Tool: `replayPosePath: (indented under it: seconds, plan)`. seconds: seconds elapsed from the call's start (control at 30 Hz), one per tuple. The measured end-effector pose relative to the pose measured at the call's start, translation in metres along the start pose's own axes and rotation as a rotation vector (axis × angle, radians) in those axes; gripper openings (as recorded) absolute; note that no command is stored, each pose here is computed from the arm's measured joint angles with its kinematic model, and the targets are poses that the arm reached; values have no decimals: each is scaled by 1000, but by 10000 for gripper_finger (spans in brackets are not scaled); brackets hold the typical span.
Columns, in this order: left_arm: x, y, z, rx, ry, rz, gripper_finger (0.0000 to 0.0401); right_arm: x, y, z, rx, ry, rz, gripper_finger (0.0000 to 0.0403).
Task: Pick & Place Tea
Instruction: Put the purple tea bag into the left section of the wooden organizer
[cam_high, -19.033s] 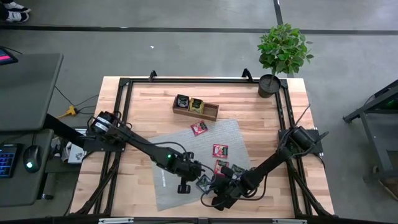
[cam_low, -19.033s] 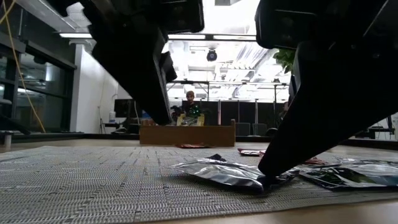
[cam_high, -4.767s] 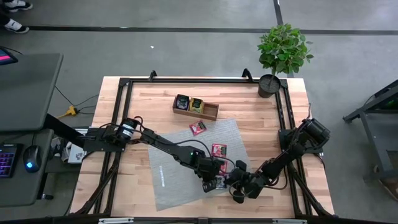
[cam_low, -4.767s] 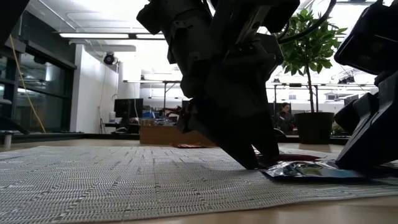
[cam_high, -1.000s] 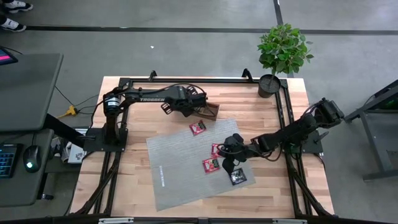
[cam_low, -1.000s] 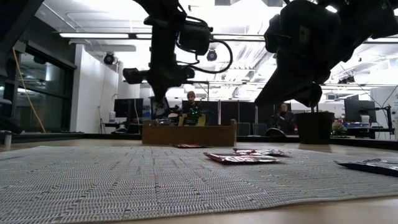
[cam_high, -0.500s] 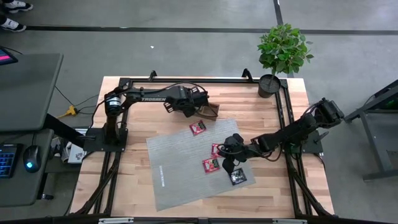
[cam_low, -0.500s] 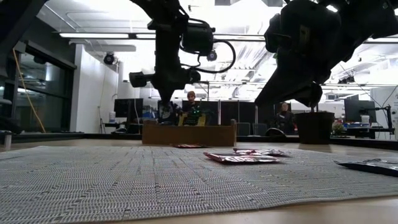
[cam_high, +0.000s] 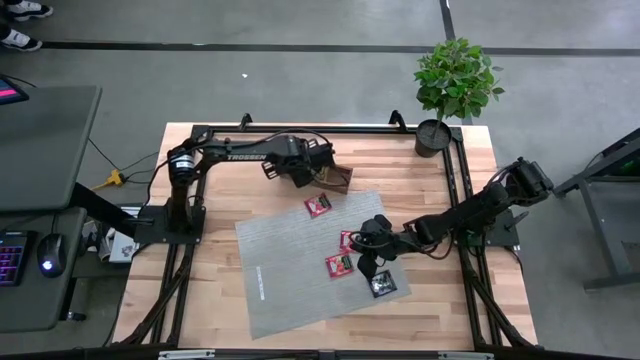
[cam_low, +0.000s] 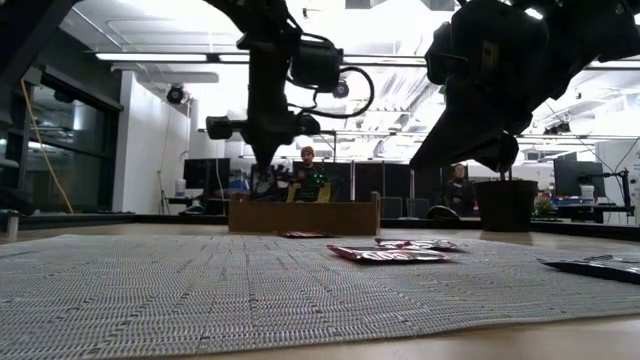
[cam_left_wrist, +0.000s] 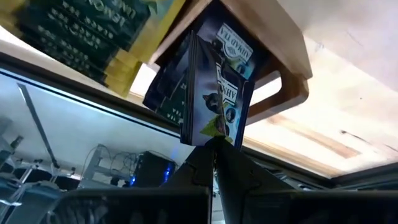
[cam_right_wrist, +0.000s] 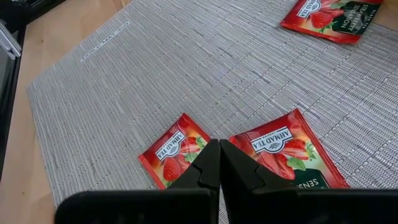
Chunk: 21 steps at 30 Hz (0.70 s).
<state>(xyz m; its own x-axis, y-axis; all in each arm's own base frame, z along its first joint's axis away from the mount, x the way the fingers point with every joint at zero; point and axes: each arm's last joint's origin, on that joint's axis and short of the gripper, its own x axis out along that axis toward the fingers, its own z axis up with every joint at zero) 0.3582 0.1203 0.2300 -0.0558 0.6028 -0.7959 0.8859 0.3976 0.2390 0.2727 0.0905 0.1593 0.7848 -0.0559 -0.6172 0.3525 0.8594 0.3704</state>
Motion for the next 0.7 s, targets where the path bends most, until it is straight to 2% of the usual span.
replayPosePath:
  seconds: [0.2, 0.7]
  plan:
    - [13, -1, -2, 50, 5, -56, 0, 0, 0, 0, 1, 0, 1, 0]
    - [15, 2, 1, 61, -18, -43, 3, 0, 1, -1, -2, 14, 15, 0]
